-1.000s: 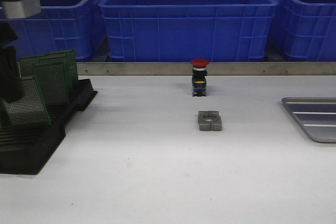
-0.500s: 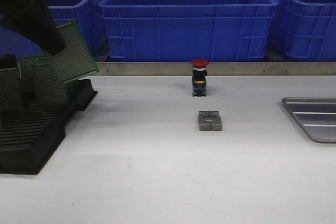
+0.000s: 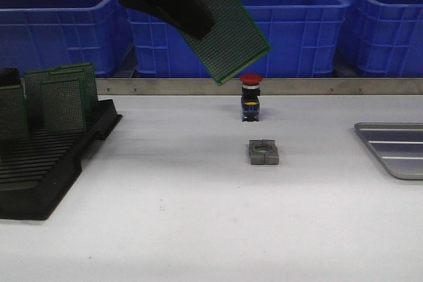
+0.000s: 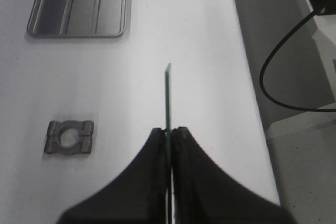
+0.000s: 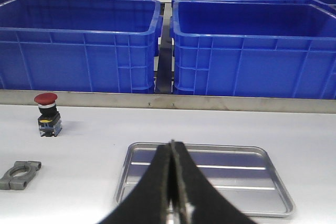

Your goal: Place circuit board on tray

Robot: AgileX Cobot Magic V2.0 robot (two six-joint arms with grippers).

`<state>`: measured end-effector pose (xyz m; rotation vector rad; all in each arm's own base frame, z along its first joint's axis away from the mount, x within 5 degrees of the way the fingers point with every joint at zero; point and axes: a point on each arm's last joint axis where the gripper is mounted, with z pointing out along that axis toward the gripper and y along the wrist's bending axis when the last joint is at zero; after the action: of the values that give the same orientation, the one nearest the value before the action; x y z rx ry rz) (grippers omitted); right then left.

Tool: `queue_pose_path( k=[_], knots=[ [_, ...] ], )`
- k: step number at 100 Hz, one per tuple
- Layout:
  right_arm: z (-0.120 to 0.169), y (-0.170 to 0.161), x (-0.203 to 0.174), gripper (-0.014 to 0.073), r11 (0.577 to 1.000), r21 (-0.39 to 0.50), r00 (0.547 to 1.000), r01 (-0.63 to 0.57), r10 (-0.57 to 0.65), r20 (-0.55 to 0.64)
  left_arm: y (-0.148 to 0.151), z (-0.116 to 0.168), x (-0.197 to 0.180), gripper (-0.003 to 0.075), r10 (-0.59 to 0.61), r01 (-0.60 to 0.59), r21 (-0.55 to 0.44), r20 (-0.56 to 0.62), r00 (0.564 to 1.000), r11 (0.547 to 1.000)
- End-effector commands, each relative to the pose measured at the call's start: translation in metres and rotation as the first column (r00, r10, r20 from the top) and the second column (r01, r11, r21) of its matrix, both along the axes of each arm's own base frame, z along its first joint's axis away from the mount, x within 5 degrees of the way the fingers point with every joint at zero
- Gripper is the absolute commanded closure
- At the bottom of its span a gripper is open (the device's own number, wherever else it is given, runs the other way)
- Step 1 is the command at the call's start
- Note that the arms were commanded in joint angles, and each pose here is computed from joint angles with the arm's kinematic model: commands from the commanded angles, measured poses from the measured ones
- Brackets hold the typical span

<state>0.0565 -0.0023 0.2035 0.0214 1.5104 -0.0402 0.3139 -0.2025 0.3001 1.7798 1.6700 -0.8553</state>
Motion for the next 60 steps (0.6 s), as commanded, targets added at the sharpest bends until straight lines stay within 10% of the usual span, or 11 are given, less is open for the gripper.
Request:
queue_pose_path(
  k=[1,33,60],
  knots=[
    [0.013,0.001,-0.004,0.0702,1.0,-0.016,0.994,-0.008,0.01,0.112,-0.012,0.033,-0.022,0.0741,-0.069,0.068,-0.11,-0.004,0.998,0.992],
    [0.03,0.0,-0.008,0.0702,1.0,0.012,0.996,-0.006,0.005,0.089,-0.019,0.033,-0.027,0.0741,-0.093,0.092,-0.11,-0.004,0.996,0.99],
    [0.059,-0.002,-0.008,0.0702,0.999,0.025,0.959,0.026,-0.018,-0.282,-0.019,0.033,-0.027,0.0741,-0.093,0.092,-0.11,-0.004,0.996,0.99]
  ],
)
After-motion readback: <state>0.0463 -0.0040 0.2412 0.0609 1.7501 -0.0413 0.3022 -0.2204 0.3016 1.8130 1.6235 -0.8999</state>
